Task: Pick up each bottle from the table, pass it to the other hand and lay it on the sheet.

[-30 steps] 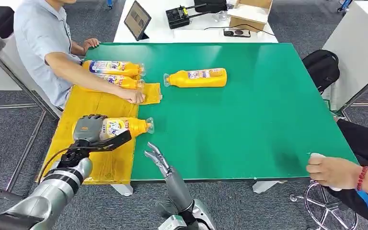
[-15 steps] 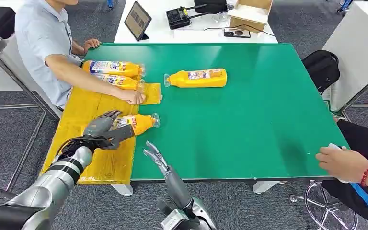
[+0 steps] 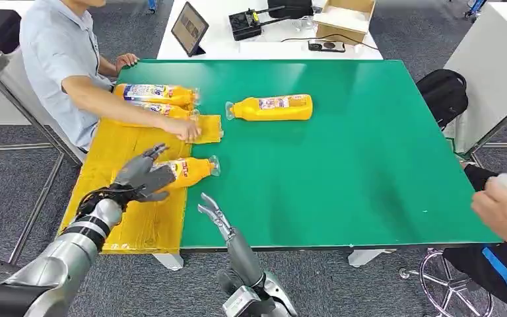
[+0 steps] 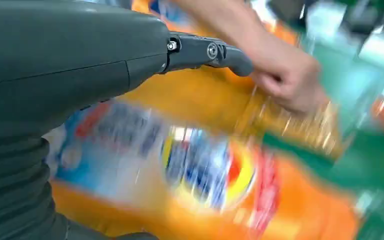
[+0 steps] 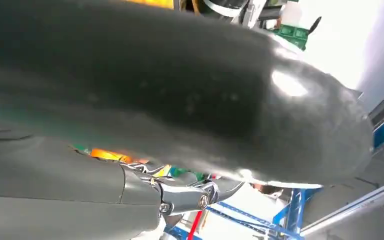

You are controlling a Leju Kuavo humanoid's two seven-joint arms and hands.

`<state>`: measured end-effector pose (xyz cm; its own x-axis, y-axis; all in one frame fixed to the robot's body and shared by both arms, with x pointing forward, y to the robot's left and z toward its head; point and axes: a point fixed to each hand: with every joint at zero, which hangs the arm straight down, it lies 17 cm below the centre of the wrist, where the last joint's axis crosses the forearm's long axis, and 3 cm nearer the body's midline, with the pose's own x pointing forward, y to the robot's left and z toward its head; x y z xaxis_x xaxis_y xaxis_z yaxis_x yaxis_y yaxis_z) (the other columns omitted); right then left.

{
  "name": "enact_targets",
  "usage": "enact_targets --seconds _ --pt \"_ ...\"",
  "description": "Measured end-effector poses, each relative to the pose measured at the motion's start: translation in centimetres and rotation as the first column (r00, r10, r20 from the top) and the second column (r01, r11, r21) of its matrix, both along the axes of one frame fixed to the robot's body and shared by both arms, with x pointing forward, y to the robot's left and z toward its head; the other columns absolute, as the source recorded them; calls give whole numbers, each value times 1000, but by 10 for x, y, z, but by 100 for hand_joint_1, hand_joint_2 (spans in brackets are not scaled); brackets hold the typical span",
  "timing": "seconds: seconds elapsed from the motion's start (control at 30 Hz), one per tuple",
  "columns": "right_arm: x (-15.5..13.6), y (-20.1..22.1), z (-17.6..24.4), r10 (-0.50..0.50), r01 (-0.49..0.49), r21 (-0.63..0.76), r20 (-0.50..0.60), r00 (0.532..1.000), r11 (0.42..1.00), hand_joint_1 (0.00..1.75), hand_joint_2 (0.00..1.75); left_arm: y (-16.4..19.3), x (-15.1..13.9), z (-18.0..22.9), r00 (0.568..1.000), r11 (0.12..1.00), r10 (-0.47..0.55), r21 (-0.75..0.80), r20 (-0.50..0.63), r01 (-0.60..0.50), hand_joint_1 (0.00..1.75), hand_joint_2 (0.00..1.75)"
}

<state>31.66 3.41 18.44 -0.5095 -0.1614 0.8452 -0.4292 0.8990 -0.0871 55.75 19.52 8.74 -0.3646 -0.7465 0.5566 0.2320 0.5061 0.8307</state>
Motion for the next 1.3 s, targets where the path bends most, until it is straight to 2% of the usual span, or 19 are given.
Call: enact_targets --seconds 0.17,0.23,0.27,0.4,0.5,0.57,0.63,0.73,0.8,0.93,1.1,1.3 --pt "7 -10 7 -87 88 -12 40 995 996 0 0 -1 9 73 974 956 125 -287 188 -67 0 175" --pt "10 -15 10 -119 120 -11 52 992 993 0 0 -1 8 98 961 911 177 -406 214 -77 0 175" --pt "10 -16 13 -137 137 -10 60 989 990 0 175 0 6 111 953 881 204 -467 226 -78 0 175" --pt "11 -22 20 -193 195 -13 99 976 981 0 175 11 -5 161 916 692 328 -718 231 -67 0 175" --pt "9 -23 19 -218 231 -67 169 961 971 0 175 29 -23 186 883 538 413 -842 224 -38 0 175" --pt "6 -16 9 -184 220 -145 227 956 965 0 175 46 -40 192 851 437 482 -899 208 -28 0 175" --pt "4 -13 -14 -135 200 -248 256 957 948 0 175 68 -64 189 799 342 575 -939 176 -39 0 175" --pt "13 -31 -37 -159 243 -339 258 953 909 0 175 88 -100 175 730 322 662 -944 168 -74 0 175" --pt "29 -53 -56 -220 297 -414 226 949 860 0 175 92 -121 163 711 330 684 -938 162 -103 0 175" --pt "57 -107 -86 -328 407 -562 241 913 720 0 175 87 -155 144 698 403 692 -901 184 -162 0 175" --pt "73 -166 -93 -450 508 -586 257 855 631 0 175 76 -180 135 686 488 691 -846 226 -213 0 175" --pt "86 -205 -104 -530 552 -640 256 809 534 0 175 77 -191 130 674 499 705 -831 222 -248 0 175"
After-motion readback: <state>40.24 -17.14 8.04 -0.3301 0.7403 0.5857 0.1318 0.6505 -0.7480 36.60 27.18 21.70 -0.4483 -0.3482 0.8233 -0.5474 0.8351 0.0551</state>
